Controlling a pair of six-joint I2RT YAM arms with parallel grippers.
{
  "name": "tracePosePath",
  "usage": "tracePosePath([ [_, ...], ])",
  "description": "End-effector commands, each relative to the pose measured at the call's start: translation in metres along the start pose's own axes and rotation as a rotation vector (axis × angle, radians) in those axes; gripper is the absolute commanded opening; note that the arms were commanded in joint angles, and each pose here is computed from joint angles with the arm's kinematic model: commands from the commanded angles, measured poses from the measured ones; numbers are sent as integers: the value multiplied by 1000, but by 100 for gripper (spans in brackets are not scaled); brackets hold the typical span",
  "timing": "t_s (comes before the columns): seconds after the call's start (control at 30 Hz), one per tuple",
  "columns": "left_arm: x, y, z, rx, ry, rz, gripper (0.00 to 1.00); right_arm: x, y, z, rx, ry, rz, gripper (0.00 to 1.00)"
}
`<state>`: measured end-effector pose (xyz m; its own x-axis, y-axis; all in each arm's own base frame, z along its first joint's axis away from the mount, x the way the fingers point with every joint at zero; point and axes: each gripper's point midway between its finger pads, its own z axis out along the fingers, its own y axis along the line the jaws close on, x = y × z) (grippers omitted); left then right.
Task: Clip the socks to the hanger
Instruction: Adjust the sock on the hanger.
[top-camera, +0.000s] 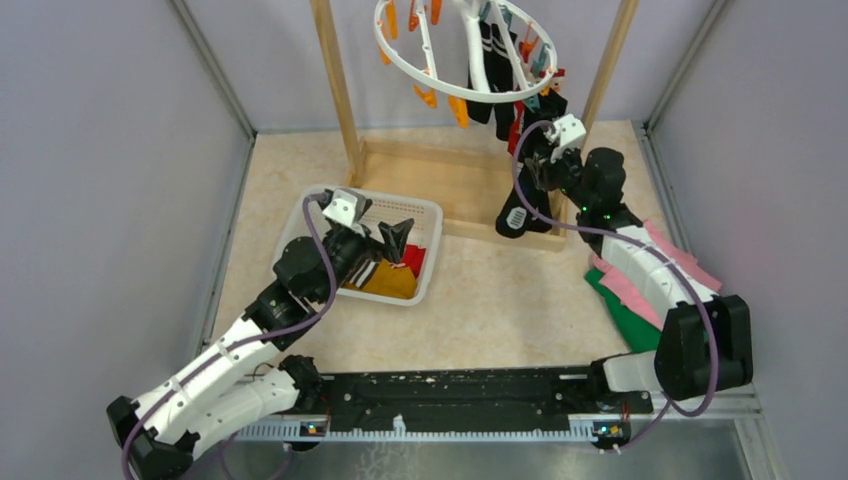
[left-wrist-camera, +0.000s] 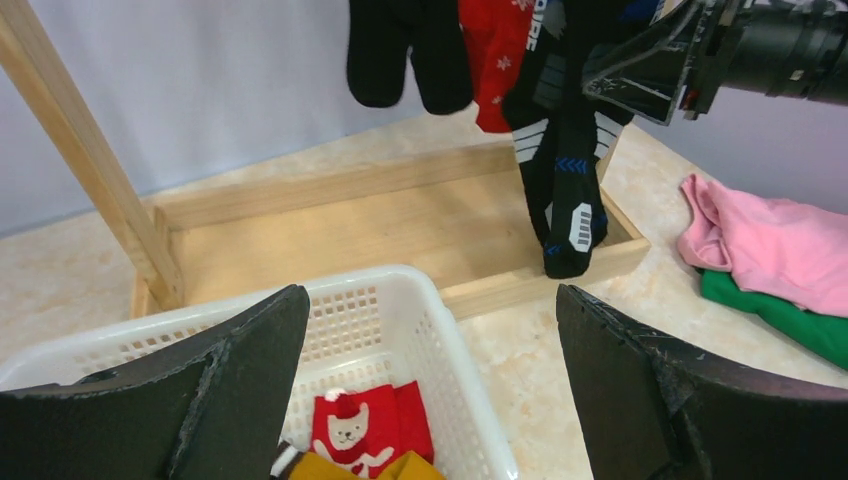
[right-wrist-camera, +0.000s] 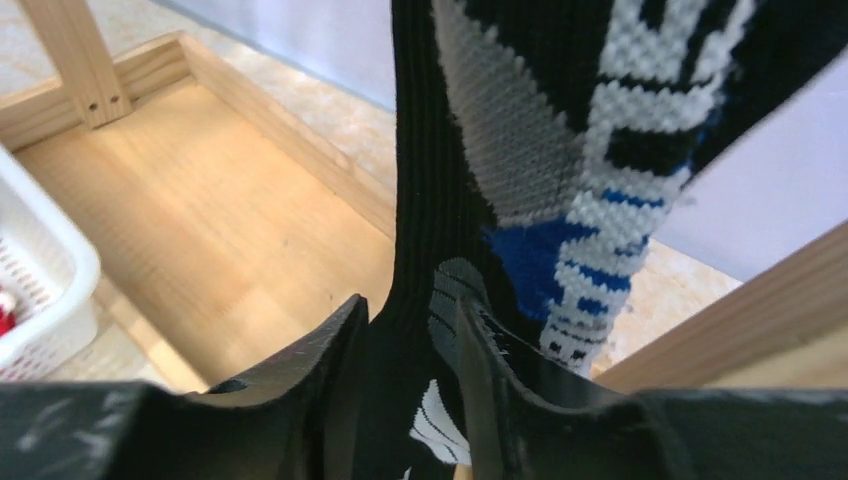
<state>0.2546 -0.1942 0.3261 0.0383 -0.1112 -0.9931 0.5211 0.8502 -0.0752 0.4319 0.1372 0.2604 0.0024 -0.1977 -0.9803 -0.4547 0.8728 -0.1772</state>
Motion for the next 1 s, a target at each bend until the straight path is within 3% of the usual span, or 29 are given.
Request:
tracePosePath([
  [0.0, -19, -12, 3, 35, 23, -99, 99, -40, 17, -37, -166, -25, -36, 43],
  [0.1, -32, -19, 3, 60, 13, -149, 99, -42, 33, -67, -260, 0, -52, 61],
  [0.2, -56, -25, 0, 91, -31, -205, 99, -42, 46, -98, -337, 50, 4, 95],
  [0.23, -61, -27, -1, 99, -31, -215, 99, -45, 47, -107, -346, 66, 36, 98],
  [0.33, -81, -29, -3, 109, -56, -233, 99, -51, 36, -128, -306, 140, 154, 99],
  [0.57, -115, -36, -2, 138, -56, -227, 99, -81, -46, -143, 190, 222, 370, 99],
  [0.77, -126, -41, -8, 157, -14, -243, 99, -130, -48, -166, 227, 71, 364, 99],
  [0.97, -122, -42, -15, 165, 0, -260, 99, -142, -49, -186, 275, 16, 362, 99],
])
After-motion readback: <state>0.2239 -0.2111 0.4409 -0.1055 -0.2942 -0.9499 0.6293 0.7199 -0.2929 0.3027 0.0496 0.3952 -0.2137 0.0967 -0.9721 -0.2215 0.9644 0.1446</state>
